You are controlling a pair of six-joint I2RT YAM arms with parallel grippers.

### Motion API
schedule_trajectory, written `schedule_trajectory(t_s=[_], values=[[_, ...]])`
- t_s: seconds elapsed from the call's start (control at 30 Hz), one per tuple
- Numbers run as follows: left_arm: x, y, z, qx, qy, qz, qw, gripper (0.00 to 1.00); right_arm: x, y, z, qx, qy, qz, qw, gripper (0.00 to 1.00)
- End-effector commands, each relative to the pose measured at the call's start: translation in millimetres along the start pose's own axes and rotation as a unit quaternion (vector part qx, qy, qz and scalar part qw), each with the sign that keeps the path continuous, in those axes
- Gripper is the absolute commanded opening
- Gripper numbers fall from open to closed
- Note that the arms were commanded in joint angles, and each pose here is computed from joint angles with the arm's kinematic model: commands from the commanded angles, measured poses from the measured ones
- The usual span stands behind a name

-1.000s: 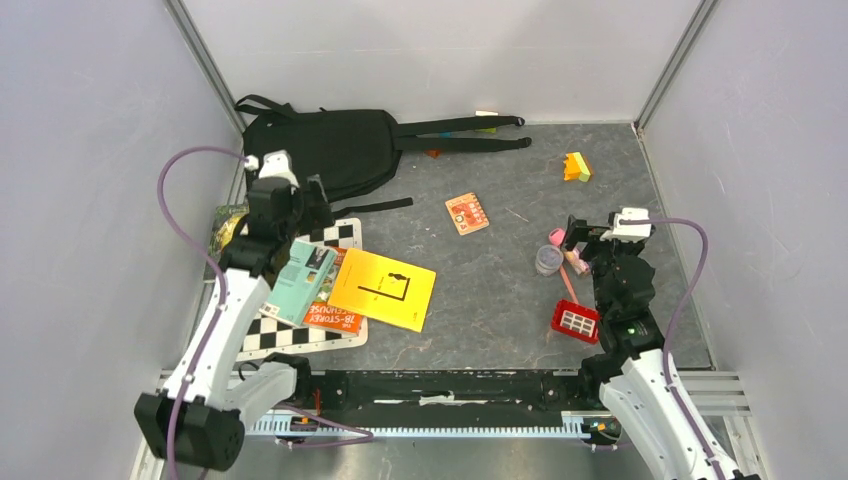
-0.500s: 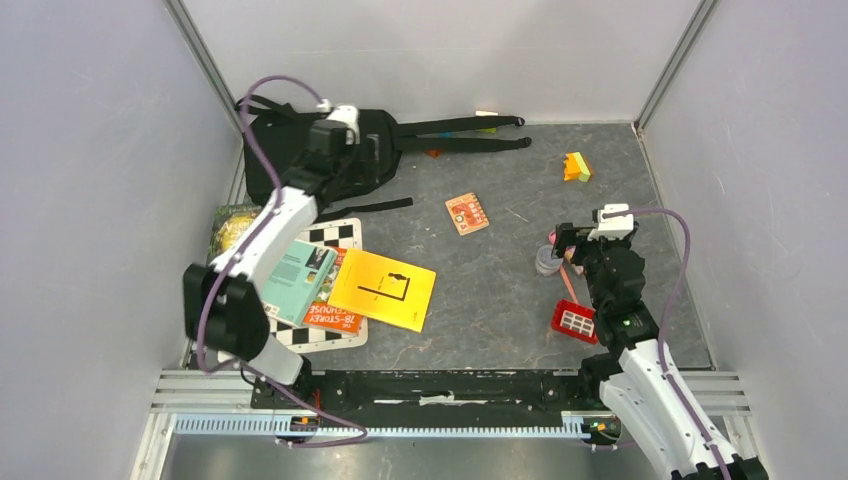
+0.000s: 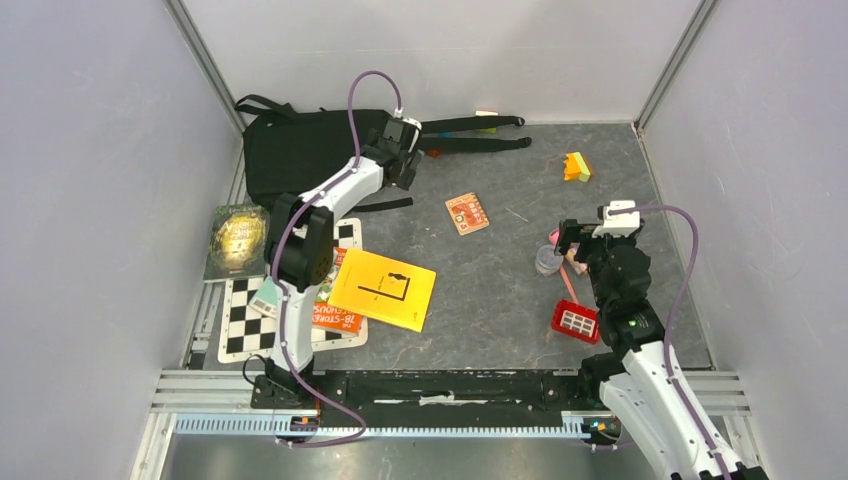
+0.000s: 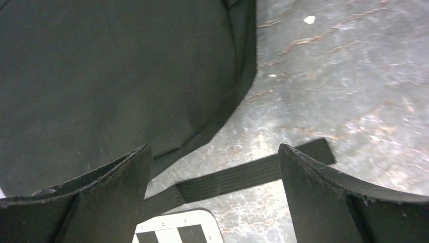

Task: Pack the student bag
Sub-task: Pick up the student bag at the center of the board.

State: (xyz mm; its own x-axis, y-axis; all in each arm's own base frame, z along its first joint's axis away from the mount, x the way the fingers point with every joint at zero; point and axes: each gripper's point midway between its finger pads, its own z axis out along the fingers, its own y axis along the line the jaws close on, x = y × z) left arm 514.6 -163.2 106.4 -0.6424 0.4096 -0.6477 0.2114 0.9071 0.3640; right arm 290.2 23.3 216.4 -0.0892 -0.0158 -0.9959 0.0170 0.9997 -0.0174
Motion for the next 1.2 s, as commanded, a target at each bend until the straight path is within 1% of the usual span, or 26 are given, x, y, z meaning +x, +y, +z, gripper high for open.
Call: schedule_trajectory(t_s=[0.0,0.13,0.23,0.33,0.4,0.5,0.6,0.7,0.73,0.8,0.87,0.93,0.97,1.0,1.03,1.17], values=[[-9,23,6,-0.063,0.004,0.016,0.998,1.00,-19,-4,-2,0.009,-0.019,0.002,1.000,0.98],[-7,17,20,-0.064,0.005,0.018,0.998,1.00,-19,-2,-3,0.003,-0.021,0.007,1.000,0.98],[-2,14,30,-0.064,0.021,0.014,0.998,1.00,-17,-4,-4,0.008,-0.020,0.005,1.000,0.98],[-1,12,38,-0.062,0.024,0.003,0.998,1.00,-14,-3,-3,0.006,-0.016,0.006,1.000,0.98],[0,11,45,-0.066,0.030,0.011,0.997,1.00,-13,-1,-3,0.001,-0.013,0.010,1.000,0.98],[4,18,54,-0.095,0.044,0.033,0.994,0.99,-14,3,-4,-0.008,-0.016,0.016,1.000,0.98],[6,27,58,-0.117,0.049,0.038,0.991,0.96,-15,4,-3,-0.010,-0.017,0.018,1.000,0.98],[2,29,62,-0.112,0.041,0.029,0.992,0.85,-12,6,-2,-0.015,-0.013,0.018,1.000,0.98],[1,30,63,-0.114,0.038,0.029,0.992,0.78,-11,8,-1,-0.019,-0.011,0.018,1.000,0.98],[-4,32,63,-0.116,0.031,0.034,0.992,0.60,-10,10,0,-0.025,-0.007,0.016,1.000,0.98],[-11,41,59,-0.134,0.021,0.034,0.990,0.37,-9,12,1,-0.029,-0.005,0.016,0.999,0.98],[-27,58,45,-0.165,-0.006,0.022,0.986,0.16,-10,13,2,-0.031,-0.003,0.015,0.999,0.98],[-33,67,37,-0.181,-0.018,0.017,0.983,0.10,-10,14,2,-0.033,-0.003,0.015,0.999,0.98],[-46,77,23,-0.193,-0.043,0.005,0.980,0.05,-10,14,3,-0.034,-0.002,0.014,0.999,0.98],[-58,88,9,-0.204,-0.067,-0.010,0.977,0.02,-12,14,2,-0.034,-0.003,0.014,0.999,0.98],[-103,128,-50,-0.229,-0.138,-0.047,0.962,0.02,-12,15,2,-0.037,-0.003,0.014,0.999,0.98]])
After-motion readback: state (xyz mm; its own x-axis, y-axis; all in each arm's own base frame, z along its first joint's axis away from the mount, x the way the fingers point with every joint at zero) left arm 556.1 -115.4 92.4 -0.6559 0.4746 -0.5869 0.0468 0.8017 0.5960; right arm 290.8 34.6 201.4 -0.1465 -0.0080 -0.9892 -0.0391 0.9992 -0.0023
